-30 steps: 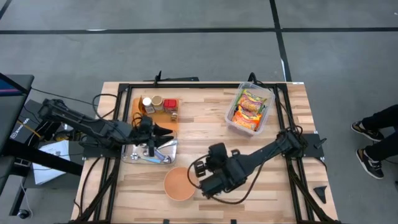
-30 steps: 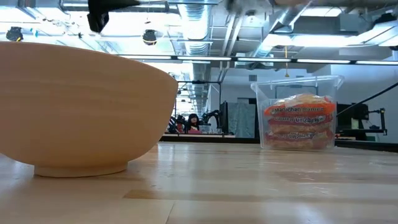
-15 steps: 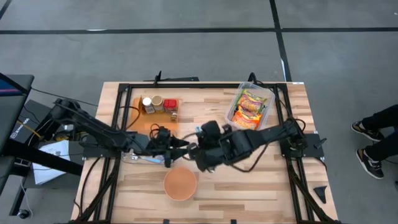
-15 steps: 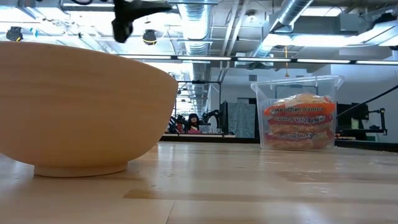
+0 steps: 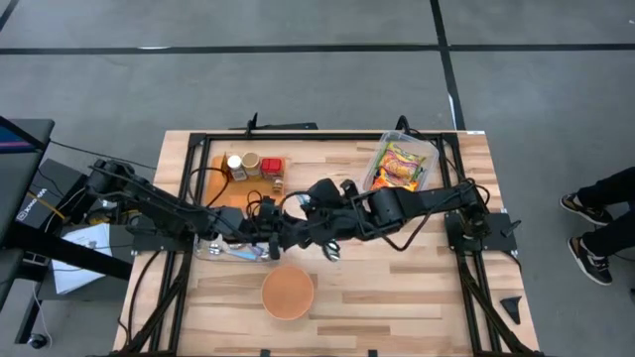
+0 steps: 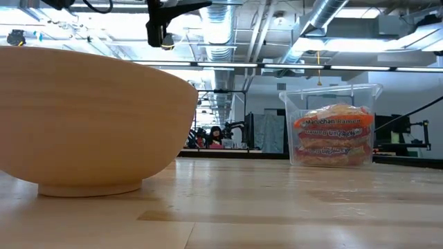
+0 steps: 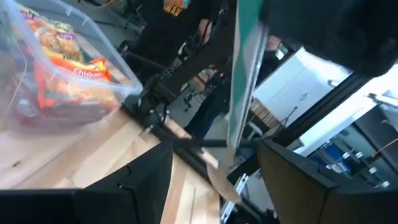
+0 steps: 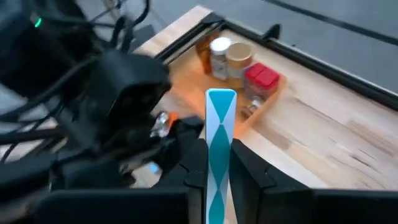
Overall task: Pick & Place Food Item
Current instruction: Put the blue and white spoon into the bottom transparent bin
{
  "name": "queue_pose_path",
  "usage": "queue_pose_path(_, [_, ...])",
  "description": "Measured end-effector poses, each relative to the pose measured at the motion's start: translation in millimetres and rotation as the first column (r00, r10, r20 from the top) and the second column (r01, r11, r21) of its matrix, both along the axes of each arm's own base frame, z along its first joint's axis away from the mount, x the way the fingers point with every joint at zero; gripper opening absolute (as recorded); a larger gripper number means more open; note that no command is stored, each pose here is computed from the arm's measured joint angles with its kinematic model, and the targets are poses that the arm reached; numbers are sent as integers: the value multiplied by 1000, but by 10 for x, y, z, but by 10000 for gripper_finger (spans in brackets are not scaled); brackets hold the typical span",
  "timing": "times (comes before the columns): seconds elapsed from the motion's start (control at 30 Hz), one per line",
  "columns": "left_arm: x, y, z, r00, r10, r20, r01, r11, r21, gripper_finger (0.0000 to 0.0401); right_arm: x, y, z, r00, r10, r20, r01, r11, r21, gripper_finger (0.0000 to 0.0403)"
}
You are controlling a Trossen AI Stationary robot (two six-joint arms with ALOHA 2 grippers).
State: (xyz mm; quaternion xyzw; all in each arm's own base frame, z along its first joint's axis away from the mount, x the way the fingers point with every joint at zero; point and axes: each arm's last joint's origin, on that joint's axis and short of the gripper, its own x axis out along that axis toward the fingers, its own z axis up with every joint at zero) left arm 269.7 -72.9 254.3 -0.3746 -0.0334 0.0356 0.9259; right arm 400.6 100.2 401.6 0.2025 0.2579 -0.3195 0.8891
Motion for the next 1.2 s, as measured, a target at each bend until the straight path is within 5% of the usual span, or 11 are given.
queue_pose_path(0.47, [36,159,111,992,-66,106,63,998,30,209,73,38,57,980,196,16,-196,980,37,33])
queue_pose_path(0.83, [26,114,132,986,-114,119,103,990,93,29,75,41,47,980,200,10,-201,979,44,36])
queue_pose_path(1.2, [32,87,98,991,-113,70,101,984,149,29,-65,118,125,990,141,29,-142,989,51,153])
